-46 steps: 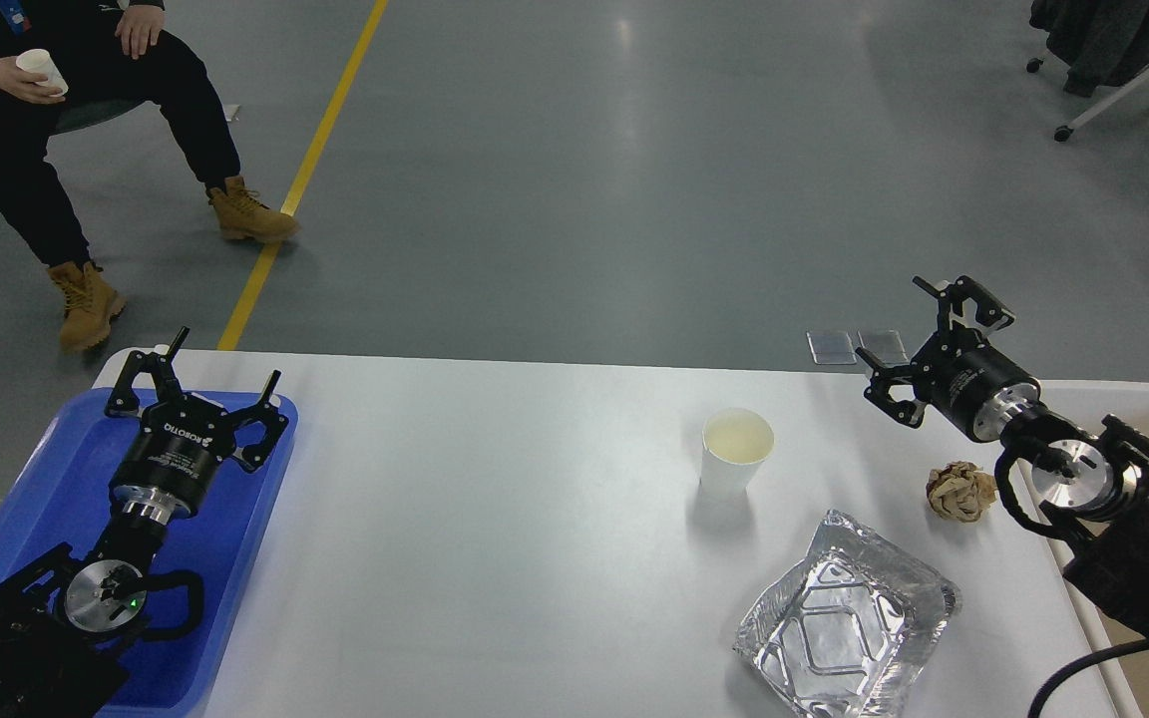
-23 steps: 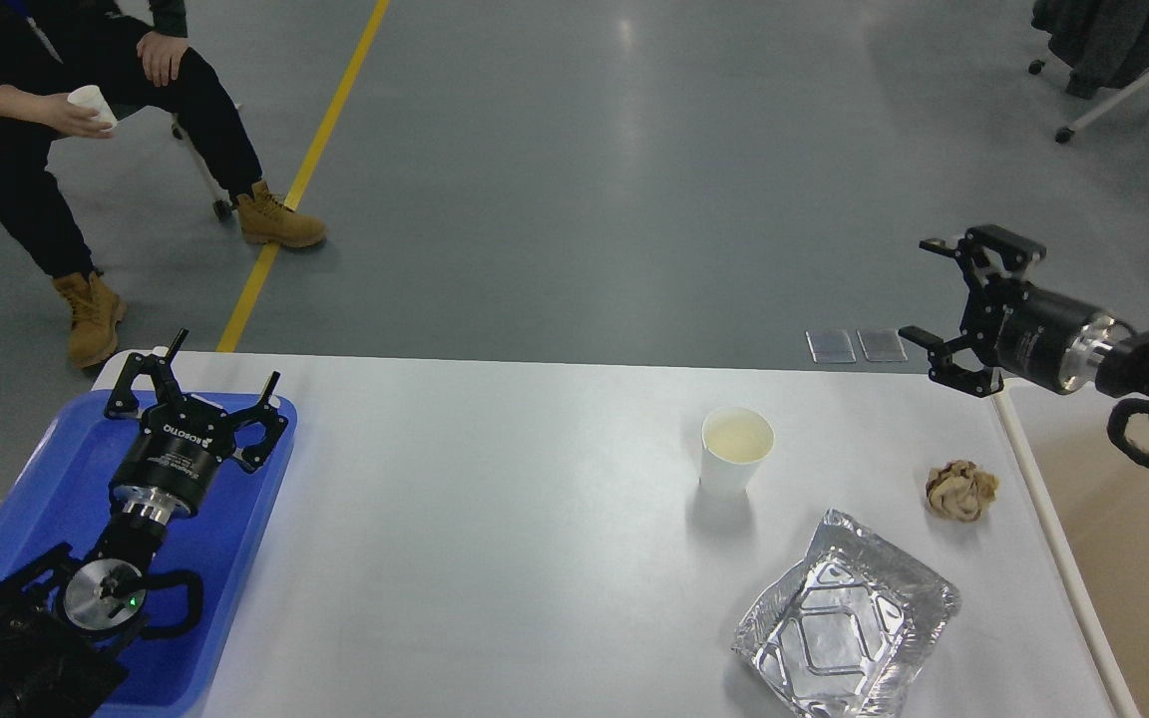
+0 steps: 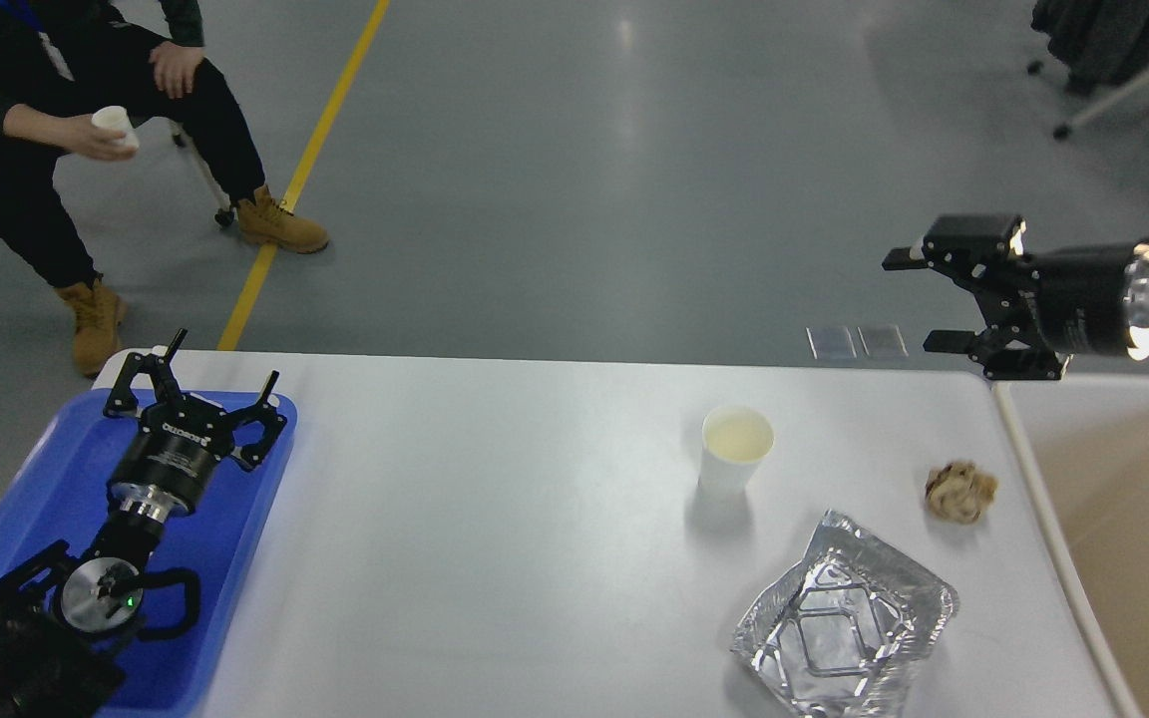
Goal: Tidy desktop
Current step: 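Raise the right gripper and swing it away from the bin, then move the open right gripper over the white paper cup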
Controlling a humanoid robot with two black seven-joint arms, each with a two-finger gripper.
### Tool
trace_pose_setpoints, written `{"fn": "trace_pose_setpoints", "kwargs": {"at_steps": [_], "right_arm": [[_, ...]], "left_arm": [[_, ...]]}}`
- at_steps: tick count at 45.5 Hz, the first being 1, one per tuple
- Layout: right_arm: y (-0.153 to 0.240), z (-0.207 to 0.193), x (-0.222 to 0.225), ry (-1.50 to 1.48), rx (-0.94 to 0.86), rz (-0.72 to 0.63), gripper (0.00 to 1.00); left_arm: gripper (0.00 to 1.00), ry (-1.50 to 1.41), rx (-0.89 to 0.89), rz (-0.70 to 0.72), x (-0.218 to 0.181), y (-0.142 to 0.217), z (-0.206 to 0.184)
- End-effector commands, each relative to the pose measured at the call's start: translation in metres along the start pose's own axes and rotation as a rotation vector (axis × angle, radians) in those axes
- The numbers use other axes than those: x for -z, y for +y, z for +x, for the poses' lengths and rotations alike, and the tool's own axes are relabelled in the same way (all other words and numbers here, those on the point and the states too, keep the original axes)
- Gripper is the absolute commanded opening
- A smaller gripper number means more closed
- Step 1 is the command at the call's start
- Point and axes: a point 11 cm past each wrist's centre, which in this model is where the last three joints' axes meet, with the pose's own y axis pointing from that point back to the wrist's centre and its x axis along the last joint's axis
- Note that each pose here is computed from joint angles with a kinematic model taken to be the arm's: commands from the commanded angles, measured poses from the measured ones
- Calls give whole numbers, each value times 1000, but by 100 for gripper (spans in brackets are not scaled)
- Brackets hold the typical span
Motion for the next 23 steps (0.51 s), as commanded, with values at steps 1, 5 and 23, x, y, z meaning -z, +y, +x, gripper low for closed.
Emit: {"fn": "trace_pose_setpoints", "kwargs": {"at_steps": [1,5,23], "right_arm": [[18,-18,25,255,85,-195,100],[16,-24,34,353,132,-279,100],[-20,-74,105,817,336,-430,100]], "left_arm": [[99,0,0,1,0,0,0],[99,0,0,1,0,0,0],[99,2,0,0,1,0,0]]}}
